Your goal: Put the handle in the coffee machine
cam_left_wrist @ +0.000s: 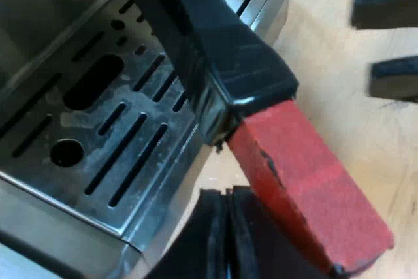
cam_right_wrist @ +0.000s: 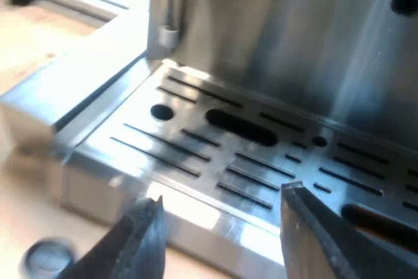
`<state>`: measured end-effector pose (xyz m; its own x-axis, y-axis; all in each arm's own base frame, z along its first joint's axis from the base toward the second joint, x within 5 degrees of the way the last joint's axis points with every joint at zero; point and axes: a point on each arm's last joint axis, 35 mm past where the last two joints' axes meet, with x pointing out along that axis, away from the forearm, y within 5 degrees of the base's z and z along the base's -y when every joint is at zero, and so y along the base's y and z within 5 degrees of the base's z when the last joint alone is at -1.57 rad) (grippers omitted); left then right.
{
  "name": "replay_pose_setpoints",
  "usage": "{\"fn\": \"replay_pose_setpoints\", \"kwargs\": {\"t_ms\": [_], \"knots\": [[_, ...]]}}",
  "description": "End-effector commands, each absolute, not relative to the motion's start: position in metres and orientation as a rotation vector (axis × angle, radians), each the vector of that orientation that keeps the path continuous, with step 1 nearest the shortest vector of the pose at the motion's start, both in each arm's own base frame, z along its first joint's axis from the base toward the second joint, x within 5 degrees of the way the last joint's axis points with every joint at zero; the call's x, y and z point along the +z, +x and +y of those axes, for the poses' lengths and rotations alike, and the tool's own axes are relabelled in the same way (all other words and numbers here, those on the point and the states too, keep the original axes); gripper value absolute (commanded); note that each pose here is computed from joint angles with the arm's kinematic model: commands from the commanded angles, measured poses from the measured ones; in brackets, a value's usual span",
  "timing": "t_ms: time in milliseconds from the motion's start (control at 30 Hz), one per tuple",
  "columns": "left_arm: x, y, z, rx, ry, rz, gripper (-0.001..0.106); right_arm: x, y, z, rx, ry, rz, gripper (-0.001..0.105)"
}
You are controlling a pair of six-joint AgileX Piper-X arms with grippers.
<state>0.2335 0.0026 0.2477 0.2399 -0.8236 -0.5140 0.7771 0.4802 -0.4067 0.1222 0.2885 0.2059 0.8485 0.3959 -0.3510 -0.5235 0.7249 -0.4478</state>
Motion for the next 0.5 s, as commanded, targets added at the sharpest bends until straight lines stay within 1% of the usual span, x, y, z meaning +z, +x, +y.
{"fn": "replay_pose_setpoints", "kwargs": {"t_ms": [33, 200, 267, 367, 500], "knots": [[0.254, 0.231, -0.008, -1.135, -0.075, 0.767, 0.001, 0.218, 0.110, 0.283, 0.531, -0.582, 0.230, 0.044], [0.257, 0.227, -0.025, -1.141, -0.014, 0.821, 0.001, 0.234, 0.098, 0.273, 0.508, -0.565, 0.232, 0.044], [0.259, 0.226, -0.030, -1.132, 0.010, 0.838, 0.001, 0.239, 0.095, 0.269, 0.510, -0.540, 0.243, 0.044], [0.263, 0.226, -0.037, -1.093, 0.046, 0.846, 0.001, 0.247, 0.092, 0.259, 0.504, -0.499, 0.270, 0.044], [0.269, 0.225, -0.044, -1.021, 0.073, 0.870, 0.001, 0.255, 0.090, 0.252, 0.508, -0.485, 0.275, 0.044]]}}
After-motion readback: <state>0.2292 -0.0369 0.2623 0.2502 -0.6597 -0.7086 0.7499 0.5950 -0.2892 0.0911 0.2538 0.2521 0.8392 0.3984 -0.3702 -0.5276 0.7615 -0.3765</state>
